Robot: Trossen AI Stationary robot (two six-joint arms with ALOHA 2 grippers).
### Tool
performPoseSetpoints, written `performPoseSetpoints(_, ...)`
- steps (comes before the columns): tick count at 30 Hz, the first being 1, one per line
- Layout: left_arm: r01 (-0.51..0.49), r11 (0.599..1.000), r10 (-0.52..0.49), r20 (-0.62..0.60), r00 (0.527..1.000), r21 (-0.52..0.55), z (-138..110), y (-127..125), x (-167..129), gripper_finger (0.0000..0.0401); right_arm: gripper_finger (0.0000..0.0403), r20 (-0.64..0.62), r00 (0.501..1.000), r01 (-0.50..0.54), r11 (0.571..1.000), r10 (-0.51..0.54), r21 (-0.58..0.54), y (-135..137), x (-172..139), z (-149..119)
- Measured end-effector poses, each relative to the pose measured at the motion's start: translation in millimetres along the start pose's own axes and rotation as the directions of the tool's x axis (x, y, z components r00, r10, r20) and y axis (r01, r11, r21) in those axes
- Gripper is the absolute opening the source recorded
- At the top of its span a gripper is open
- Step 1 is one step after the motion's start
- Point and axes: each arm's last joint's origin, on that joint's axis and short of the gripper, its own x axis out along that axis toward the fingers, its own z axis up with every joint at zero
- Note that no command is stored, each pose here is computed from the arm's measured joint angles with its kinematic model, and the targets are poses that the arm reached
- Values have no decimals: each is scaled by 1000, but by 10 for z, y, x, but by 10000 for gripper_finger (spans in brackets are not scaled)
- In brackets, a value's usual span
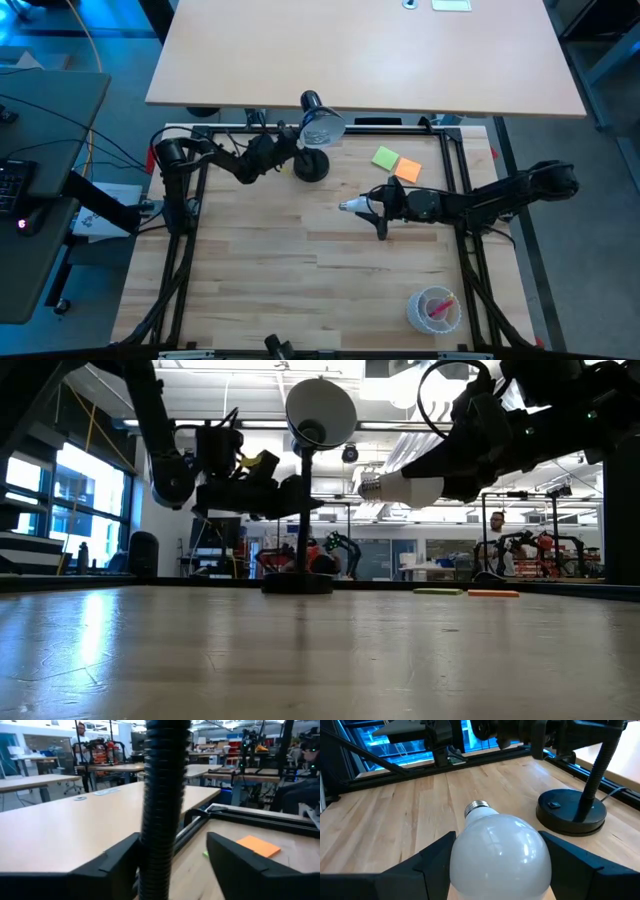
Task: Screw lightbulb
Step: Insert the white lightbulb into the black lamp
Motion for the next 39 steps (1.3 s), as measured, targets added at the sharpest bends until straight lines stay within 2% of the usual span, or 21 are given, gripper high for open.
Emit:
performPoseSetpoints(4, 11, 1000, -11, -10, 1000, -19, -1, -7, 11, 138, 255, 10, 1000, -5, 1000, 5, 24, 9, -2, 9)
performPoseSetpoints(10, 34, 999, -34, -35, 999, -17, -28, -117, -40, 42, 255, 45, 997, -58, 998, 58, -4, 140, -28, 49)
performPoseSetpoints(13, 10, 1000, -10, -56, 998, -3, -44, -281, -178, 41, 255, 97, 989, -107, 994, 109, -22, 276, -36, 168)
performPoseSetpoints(16, -85, 996, 87, -82, 993, 33, -43, -447, -398, 41, 255, 153, 979, -126, 988, 138, -83, 450, -47, 348)
performPoseSetpoints(20, -225, 973, 229, -89, 969, 48, 16, -667, -722, 42, 255, 179, 982, -22, 986, 52, -164, 697, -73, 635)
performPoseSetpoints(25, -272, 957, 281, -84, 956, 101, 96, -928, -1066, 70, 255, 186, 981, 112, 956, -63, -270, 945, -157, 1042)
performPoseSetpoints(28, -266, 963, 268, -79, 960, 38, 130, -1054, -1207, 79, 255, 202, 971, 179, 948, -128, -261, 1019, -207, 1226)
performPoseSetpoints(32, -190, 981, 186, -79, 979, -35, 143, -1242, -1320, 82, 255, 217, 964, 210, 942, -155, -260, 1101, -233, 1315)
performPoseSetpoints(39, -88, 996, 90, -82, 993, 20, 152, -1461, -1477, 87, 255, 171, 977, 181, 931, -131, -316, 1154, -255, 1243)
